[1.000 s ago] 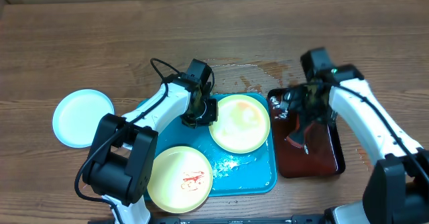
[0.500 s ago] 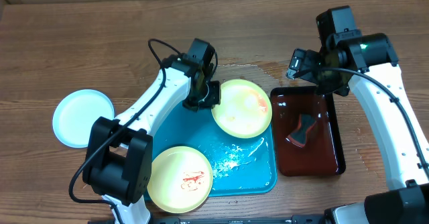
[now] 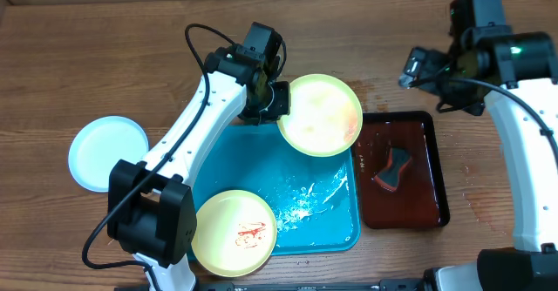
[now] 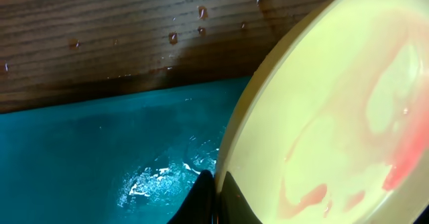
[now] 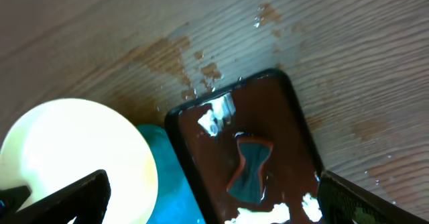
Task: Clean dirty plates on tray and stack at the side
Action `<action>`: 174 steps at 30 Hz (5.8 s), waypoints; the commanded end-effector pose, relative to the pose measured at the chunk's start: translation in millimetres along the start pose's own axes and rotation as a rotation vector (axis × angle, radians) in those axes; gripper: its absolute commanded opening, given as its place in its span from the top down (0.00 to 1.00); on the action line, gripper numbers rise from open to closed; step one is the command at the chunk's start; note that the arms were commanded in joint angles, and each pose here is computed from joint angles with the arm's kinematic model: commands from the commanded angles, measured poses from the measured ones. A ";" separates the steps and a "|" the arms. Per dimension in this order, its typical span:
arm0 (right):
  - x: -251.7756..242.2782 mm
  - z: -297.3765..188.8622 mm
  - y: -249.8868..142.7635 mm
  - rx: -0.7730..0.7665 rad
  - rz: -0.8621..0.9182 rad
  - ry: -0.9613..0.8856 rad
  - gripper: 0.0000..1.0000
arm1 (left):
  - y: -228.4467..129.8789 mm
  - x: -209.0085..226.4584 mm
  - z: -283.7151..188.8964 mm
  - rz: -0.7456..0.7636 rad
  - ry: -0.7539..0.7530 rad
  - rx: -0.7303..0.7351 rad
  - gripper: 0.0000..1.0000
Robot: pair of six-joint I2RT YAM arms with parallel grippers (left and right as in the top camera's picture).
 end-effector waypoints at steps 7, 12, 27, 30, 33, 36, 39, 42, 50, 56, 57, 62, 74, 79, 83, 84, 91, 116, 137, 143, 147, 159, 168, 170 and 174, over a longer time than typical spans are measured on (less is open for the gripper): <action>-19.8 -72.6 25.6 -0.145 0.002 0.111 0.00 | -1.9 -56.4 -15.7 0.182 0.038 -0.094 0.96; -22.9 -100.3 23.5 -0.185 0.005 0.127 0.00 | -10.1 -93.6 -24.4 0.292 0.084 -0.164 0.96; -11.3 -131.3 10.3 -0.168 -0.087 0.292 0.00 | -23.8 -152.9 -34.5 0.520 0.152 -0.340 0.96; -10.6 -141.4 11.0 -0.203 -0.092 0.307 0.00 | -23.6 -154.1 -35.4 0.523 0.181 -0.362 0.96; -9.9 -156.2 11.6 -0.257 -0.095 0.330 0.00 | -24.1 -154.6 -35.6 0.530 0.199 -0.370 0.96; -12.0 -174.2 13.0 -0.331 -0.047 0.336 0.00 | -24.0 -154.7 -35.7 0.544 0.205 -0.372 0.96; -15.6 -187.3 13.1 -0.392 -0.033 0.322 0.00 | -24.0 -154.6 -34.9 0.549 0.207 -0.370 0.96; -16.0 -194.3 10.8 -0.416 -0.073 0.326 0.00 | -23.4 -155.1 -29.5 0.569 0.214 -0.361 0.96; -4.0 -206.7 5.4 -0.455 -0.313 0.433 0.00 | -27.4 -165.2 -0.4 0.661 0.240 -0.320 0.96; 2.8 -217.9 1.8 -0.505 -0.432 0.506 0.00 | -37.4 -180.6 7.1 0.764 0.327 -0.357 0.96; 2.7 -219.6 1.3 -0.513 -0.434 0.508 0.00 | -38.8 -182.2 7.5 0.772 0.351 -0.367 0.96; 5.1 -230.4 -7.0 -0.549 -0.529 0.557 0.00 | -45.9 -190.6 6.8 0.815 0.401 -0.396 0.96; 1.7 -257.9 -24.3 -0.658 -0.613 0.600 0.00 | -58.9 -211.5 -2.4 0.913 0.542 -0.507 0.96; -1.2 -265.2 -31.7 -0.681 -0.629 0.604 0.00 | -63.5 -219.7 -5.6 0.963 0.583 -0.540 0.96; -3.1 -269.6 -36.1 -0.694 -0.632 0.605 0.00 | -66.3 -224.2 -7.1 0.981 0.595 -0.557 0.96; -3.3 -270.0 -36.6 -0.695 -0.632 0.606 0.00 | -65.5 -224.3 -8.4 0.976 0.610 -0.569 0.96; -4.8 -270.9 -39.8 -0.691 -0.631 0.605 0.00 | -58.2 -223.0 -12.8 0.985 0.732 -0.619 0.96; -45.1 -252.5 -4.4 -0.741 -0.059 0.198 0.00 | -55.8 -245.9 8.7 1.087 0.968 -0.703 0.96; -154.0 -230.4 26.7 -0.740 0.651 -0.181 0.00 | -55.9 -246.0 9.0 1.089 0.965 -0.702 0.96; -171.4 -226.3 30.6 -0.702 0.702 -0.143 0.00 | -55.9 -246.1 8.9 1.087 0.964 -0.703 0.96; -171.0 -226.0 30.8 -0.699 0.700 -0.136 0.00 | -55.9 -246.1 8.9 1.087 0.964 -0.703 0.96; -168.6 -225.5 31.8 -0.693 0.692 -0.109 0.00 | -60.6 -249.3 19.0 1.089 0.823 -0.682 0.96; -163.2 -224.8 33.6 -0.679 0.649 -0.059 0.00 | -61.2 -247.3 14.6 1.045 0.823 -0.693 0.96; -162.4 -224.6 33.6 -0.675 0.643 -0.052 0.00 | -58.1 -246.4 11.4 1.018 0.842 -0.713 0.96; -161.8 -224.5 33.7 -0.674 0.642 -0.046 0.00 | -45.2 -238.9 -1.1 0.940 0.888 -0.746 0.96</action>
Point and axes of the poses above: each gripper's point midway between its finger pads, its own z axis out along the fingers, its own x axis along the line the jaws close on, y = z × x, the point moved 8 cm from there along -z, back along the fingers, and after that the axes turned 5 degrees about z, right-handed, at the moved point
